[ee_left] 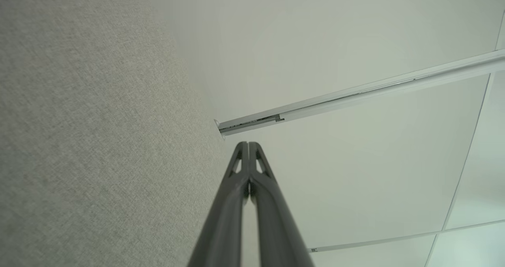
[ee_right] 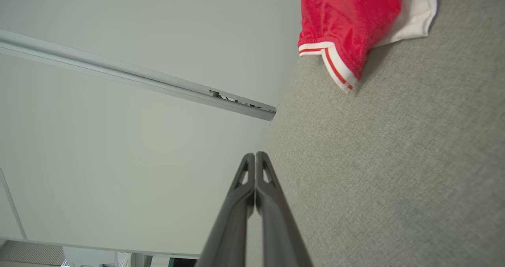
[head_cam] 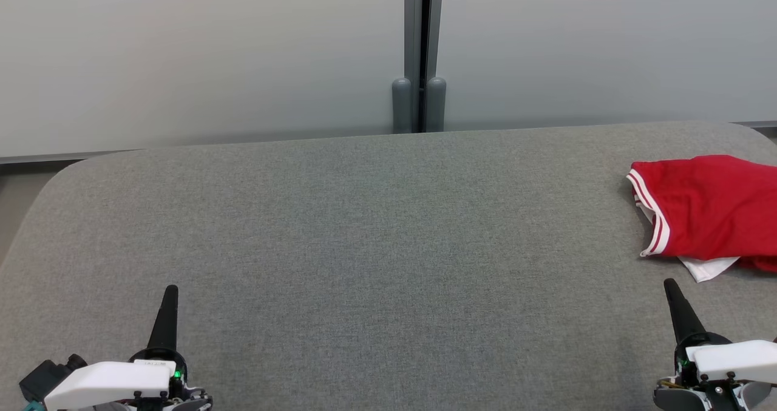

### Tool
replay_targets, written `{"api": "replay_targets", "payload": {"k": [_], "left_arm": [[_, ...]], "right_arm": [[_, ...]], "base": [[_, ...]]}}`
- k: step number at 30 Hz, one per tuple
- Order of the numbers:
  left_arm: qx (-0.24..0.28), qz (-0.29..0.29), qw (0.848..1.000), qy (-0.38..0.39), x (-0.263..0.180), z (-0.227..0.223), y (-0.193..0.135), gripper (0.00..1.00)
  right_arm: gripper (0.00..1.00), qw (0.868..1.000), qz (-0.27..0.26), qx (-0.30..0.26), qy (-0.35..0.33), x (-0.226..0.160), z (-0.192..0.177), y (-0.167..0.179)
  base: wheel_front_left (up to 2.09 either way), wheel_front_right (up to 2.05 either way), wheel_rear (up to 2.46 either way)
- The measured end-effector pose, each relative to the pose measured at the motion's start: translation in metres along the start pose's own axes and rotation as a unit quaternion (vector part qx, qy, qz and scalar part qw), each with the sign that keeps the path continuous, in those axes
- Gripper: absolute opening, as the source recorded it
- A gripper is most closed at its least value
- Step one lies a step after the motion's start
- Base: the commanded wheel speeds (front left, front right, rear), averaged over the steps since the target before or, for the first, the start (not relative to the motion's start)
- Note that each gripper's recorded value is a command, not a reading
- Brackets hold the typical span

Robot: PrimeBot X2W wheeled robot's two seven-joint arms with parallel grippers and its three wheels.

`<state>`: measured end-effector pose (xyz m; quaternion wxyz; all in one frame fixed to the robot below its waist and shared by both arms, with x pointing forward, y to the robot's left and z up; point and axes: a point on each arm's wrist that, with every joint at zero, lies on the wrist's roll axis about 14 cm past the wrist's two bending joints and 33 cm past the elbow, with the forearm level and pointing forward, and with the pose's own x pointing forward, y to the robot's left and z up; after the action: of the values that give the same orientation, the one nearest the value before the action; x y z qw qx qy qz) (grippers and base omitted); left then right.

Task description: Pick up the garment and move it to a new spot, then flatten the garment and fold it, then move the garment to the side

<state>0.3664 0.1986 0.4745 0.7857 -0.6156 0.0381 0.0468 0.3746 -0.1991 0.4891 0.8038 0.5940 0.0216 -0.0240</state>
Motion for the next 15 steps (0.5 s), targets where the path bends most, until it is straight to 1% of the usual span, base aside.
{"api": "replay_targets", "payload": {"k": [15], "left_arm": [[-0.052, -0.020, 0.998, 0.002, 0.007, 0.003, -0.011, 0.00]], "right_arm": [[0.00, 0.998, 0.010, 0.064, 0.001, 0.005, 0.002, 0.006]], "base": [[0.00, 0.00, 0.00]]}}
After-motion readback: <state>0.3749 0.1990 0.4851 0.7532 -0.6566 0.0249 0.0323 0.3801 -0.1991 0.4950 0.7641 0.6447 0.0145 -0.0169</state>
